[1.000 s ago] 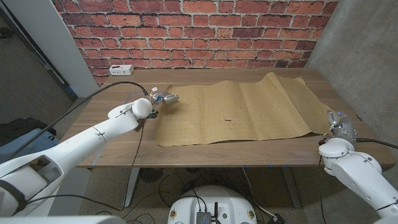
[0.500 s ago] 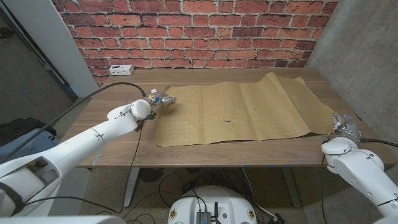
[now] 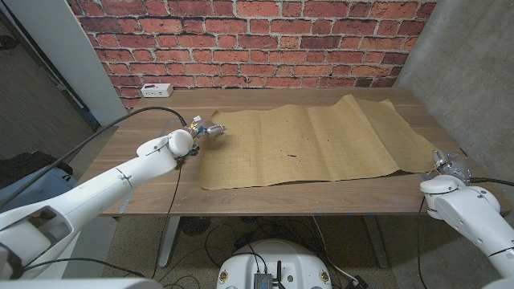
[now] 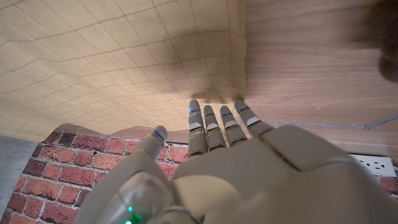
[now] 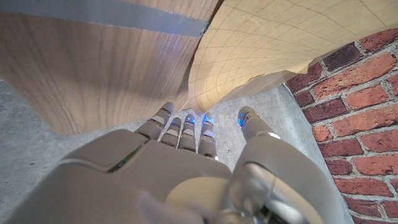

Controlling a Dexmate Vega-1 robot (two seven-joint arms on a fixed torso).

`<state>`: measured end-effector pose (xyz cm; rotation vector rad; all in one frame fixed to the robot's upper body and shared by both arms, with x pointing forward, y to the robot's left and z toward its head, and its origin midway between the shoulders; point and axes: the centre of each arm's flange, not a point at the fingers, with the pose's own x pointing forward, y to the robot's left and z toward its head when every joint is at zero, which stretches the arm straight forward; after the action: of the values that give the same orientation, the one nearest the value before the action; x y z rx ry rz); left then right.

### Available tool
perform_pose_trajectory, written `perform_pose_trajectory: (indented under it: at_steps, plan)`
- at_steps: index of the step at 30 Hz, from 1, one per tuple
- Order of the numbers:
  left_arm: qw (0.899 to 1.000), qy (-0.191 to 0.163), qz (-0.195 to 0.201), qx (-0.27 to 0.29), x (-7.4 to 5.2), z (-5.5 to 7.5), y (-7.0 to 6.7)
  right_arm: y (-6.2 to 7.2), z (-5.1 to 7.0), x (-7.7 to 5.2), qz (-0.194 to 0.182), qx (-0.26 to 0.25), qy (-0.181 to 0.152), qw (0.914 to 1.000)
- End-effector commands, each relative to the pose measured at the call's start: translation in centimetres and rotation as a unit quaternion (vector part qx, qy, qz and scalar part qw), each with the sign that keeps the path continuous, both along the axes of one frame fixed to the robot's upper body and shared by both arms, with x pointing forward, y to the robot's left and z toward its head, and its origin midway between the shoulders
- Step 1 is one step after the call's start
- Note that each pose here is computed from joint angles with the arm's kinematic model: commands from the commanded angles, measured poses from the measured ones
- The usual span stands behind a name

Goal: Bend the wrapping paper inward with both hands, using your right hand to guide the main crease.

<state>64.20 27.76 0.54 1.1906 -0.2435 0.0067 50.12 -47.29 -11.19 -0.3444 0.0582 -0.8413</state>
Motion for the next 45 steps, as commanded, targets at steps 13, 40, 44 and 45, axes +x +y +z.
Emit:
perform_pose_trajectory:
  at_steps: [13, 40, 44, 45]
  plan:
    - [1.0, -0.003, 0.007, -0.004, -1.7, -0.8, -0.4, -1.8, 0.0, 1.0, -0.029, 0.025, 0.086, 0.9955]
    - [1.0, 0.004, 0.012, -0.007, -1.0, -0.5, -0.3, -1.3, 1.7, 3.8, 0.023, -0.017, 0.073, 0.9969]
    - [1.0, 0.004, 0.01, -0.006, -0.8, -0.4, -0.3, -0.9, 2.2, 4.2, 0.011, -0.033, 0.08, 0.9962]
    - [1.0, 0.004, 0.008, -0.007, -0.7, -0.4, -0.3, -0.8, 2.3, 4.3, 0.004, -0.038, 0.084, 0.9957]
